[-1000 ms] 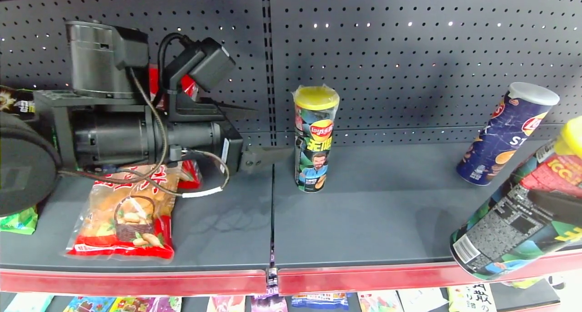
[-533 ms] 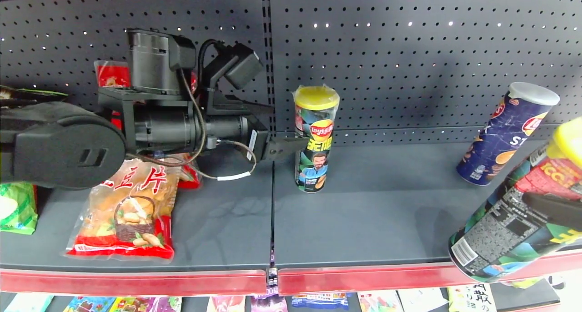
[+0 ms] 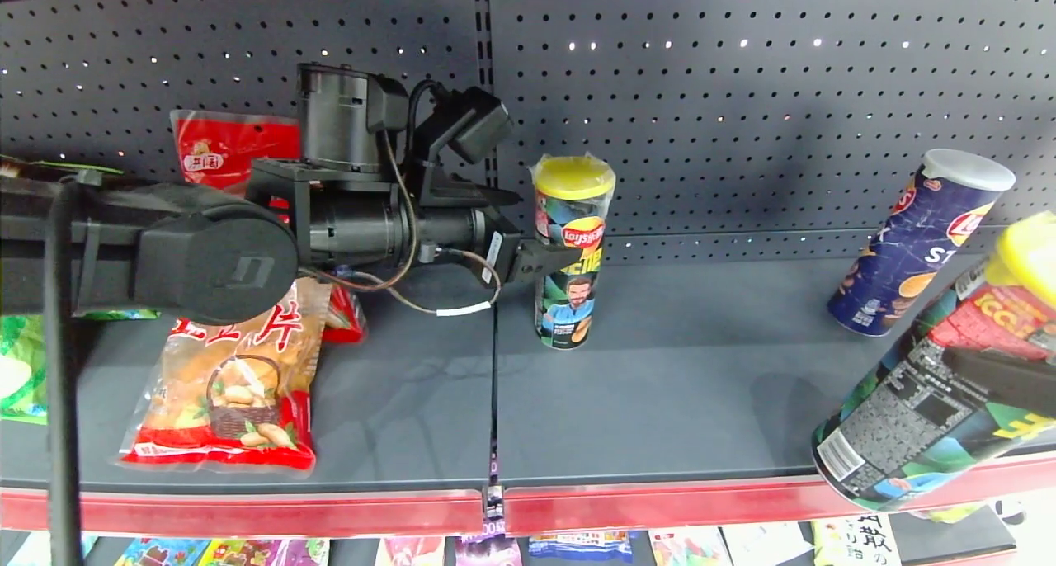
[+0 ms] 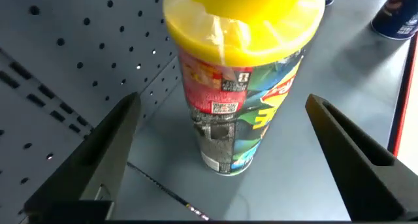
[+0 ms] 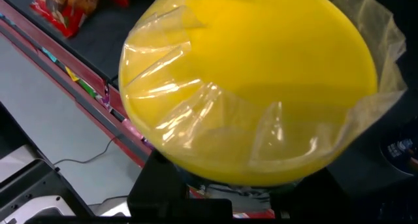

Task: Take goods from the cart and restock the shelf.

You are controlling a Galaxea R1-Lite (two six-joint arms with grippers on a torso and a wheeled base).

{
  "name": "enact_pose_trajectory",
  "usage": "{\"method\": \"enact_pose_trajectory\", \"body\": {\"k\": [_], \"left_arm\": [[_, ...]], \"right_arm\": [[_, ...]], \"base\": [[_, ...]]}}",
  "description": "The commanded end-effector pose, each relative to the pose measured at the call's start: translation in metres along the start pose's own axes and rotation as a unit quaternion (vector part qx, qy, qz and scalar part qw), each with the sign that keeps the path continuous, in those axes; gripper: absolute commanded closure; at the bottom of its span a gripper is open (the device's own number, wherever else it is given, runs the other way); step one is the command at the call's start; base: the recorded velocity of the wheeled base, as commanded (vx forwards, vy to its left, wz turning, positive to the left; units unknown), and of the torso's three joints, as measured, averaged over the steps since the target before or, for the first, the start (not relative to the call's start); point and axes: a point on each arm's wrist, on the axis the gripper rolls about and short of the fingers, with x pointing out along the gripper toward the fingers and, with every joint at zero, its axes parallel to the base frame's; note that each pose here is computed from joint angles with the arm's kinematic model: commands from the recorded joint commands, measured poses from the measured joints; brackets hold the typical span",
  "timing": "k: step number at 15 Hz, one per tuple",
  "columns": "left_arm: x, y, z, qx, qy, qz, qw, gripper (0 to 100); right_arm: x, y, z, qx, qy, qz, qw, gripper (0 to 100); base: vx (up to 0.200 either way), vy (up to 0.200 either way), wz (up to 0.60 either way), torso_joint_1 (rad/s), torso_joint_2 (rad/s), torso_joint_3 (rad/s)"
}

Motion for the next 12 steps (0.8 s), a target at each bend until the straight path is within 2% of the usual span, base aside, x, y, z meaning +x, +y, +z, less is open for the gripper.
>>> {"method": "enact_pose_trajectory", "body": {"k": [1,6,12], "left_arm": [[0.008,-0.002,0.001,0.002,-0.002,-0.002,1.0000,0],[0.024,0.005,0.006,0.007,-0.009,0.017,0.9998,0],[0.036,-0.004,0.008,0.007,-0.010,0.011,0.9999,0]], "right_arm": [[0.001,0.000,0.000,0.000,0.002,0.001,1.000,100],[0.001,-0.001,-0.001,0.001,0.003,-0.003,1.000,100],[0.001,-0.002,-0.001,0.002,0.004,-0.006,1.000,100]], "base": [[0.000,0.000,0.00,0.000,0.00,0.000],[0.000,0.000,0.00,0.000,0.00,0.000],[0.000,0.000,0.00,0.000,0.00,0.000]]}}
